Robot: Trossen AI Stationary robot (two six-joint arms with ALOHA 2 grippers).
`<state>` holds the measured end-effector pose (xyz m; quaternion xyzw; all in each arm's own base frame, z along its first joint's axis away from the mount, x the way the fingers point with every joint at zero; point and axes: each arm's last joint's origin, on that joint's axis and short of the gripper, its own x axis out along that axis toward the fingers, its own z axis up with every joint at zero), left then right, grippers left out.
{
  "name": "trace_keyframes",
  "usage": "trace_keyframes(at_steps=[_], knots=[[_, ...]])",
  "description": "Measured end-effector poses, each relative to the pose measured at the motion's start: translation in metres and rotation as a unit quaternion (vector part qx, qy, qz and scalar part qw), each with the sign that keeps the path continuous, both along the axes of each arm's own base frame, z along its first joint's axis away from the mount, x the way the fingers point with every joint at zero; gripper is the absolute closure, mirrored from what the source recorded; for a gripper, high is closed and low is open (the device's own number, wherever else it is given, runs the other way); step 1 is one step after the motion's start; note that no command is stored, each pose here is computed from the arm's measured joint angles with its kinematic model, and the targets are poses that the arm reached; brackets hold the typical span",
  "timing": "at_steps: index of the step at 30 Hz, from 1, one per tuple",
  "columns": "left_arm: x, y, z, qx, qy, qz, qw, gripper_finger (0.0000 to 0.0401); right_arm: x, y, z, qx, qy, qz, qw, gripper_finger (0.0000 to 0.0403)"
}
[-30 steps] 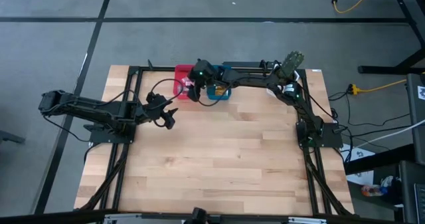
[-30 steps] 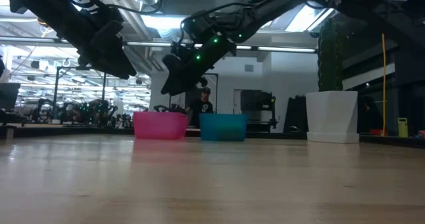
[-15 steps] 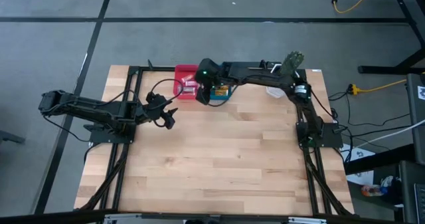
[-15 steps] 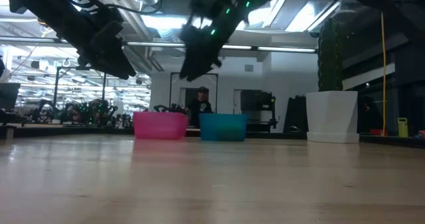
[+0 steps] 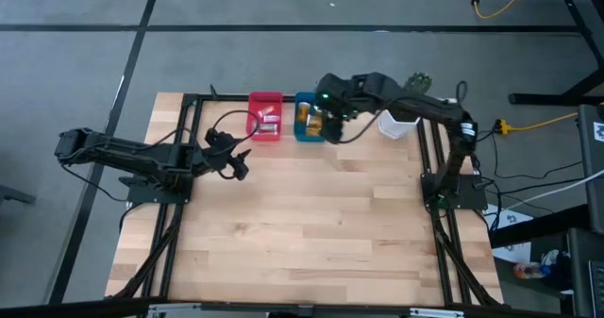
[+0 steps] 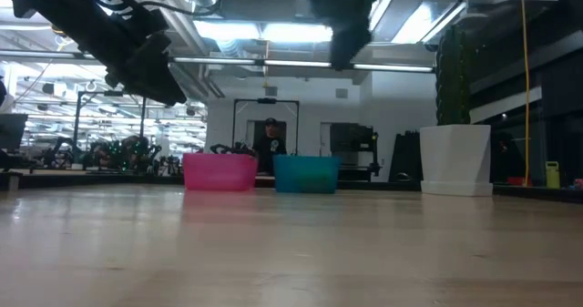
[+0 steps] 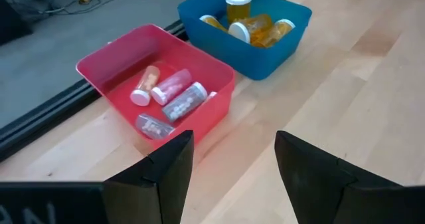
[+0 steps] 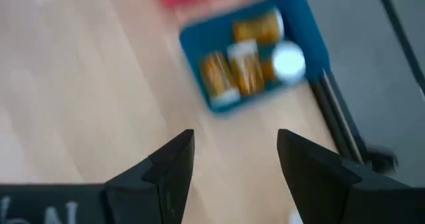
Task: Pick and place medicine bottles into bin by pill shape (circle, oval)
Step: Return to Home Position
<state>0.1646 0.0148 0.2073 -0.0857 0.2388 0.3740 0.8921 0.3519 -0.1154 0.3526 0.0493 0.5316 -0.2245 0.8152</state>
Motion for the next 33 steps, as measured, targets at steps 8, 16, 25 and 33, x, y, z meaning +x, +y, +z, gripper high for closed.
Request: trace_keyframes(at_steps=[8, 16, 25, 33], knots=[[-0.026, -0.001, 0.004, 0.008, -0.029, 0.032, 0.999, 0.0195, -0.064, 0.028, 0.02, -0.021, 0.039, -0.044, 0.998, 0.0186], [-0.034, -0.01, -0.015, 0.025, -0.17, -0.125, 0.977, 0.0195, -0.124, 0.06, 0.014, -0.015, -0.051, -0.019, 0.998, 0.0186], [-0.051, -0.005, -0.038, 0.04, -0.273, -0.222, 0.935, 0.0195, -0.165, 0.085, -0.003, 0.007, -0.149, 0.02, 0.989, 0.0186], [-0.055, -0.002, -0.048, 0.026, -0.228, -0.21, 0.95, 0.0195, -0.176, 0.095, -0.019, -0.001, -0.217, 0.047, 0.975, 0.0186]])
